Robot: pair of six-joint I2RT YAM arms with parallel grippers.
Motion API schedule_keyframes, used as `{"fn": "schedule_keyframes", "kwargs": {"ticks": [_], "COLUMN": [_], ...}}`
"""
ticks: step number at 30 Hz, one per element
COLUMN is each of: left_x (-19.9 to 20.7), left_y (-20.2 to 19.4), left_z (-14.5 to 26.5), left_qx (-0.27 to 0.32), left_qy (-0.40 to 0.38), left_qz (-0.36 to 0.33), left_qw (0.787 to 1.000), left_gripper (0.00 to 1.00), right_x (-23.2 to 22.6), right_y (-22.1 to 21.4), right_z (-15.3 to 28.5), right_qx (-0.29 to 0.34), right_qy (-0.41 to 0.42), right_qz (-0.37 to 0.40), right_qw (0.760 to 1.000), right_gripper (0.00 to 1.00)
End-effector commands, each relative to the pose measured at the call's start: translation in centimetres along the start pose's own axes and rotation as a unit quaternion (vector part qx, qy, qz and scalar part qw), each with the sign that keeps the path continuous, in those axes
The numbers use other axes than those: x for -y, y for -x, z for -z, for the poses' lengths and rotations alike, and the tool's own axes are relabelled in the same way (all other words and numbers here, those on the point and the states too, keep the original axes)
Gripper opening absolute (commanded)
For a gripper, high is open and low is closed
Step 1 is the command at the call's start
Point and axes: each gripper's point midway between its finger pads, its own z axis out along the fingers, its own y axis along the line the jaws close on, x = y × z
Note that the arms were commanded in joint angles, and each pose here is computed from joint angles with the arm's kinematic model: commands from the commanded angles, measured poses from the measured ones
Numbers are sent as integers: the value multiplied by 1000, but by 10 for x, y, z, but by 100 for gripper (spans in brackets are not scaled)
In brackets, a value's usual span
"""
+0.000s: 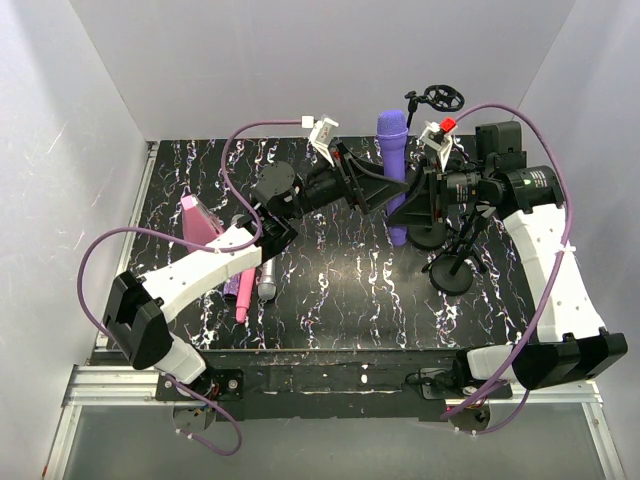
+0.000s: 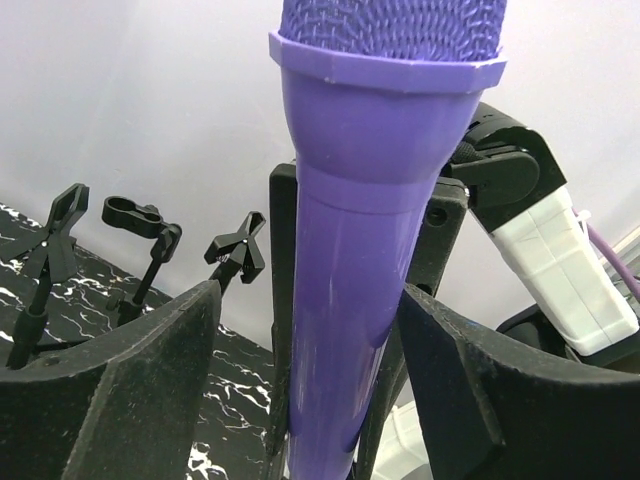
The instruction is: Attach the microphones to the stand
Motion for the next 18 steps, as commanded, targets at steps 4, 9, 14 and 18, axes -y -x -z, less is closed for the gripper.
{"fn": "schedule_keyframes", "kwargs": {"ticks": [4,9,14,18], "left_x": [14,17,19,20], "left_y": [-3,-13,-17,-17], "left_z": [4,9,26,43], "left_qx": [-3,-21,-21,-10], "left_qy": [-29,-38,-25,-4], "left_qz": [4,7,9,6], "left_qw": [1000,999,999,1000], "left_gripper": [60,33,1,0], "right_x": [-18,-24,-31,-32], "right_y": [4,-7,-22,-26], "right_z": [0,-4,-9,-10], "right_qx": [20,17,13,11], "right_qy": [43,61,78,82], "right_qz": [12,5,5,5], "right_qw": [999,998,997,997], "right_gripper": [8,10,17,30]}}
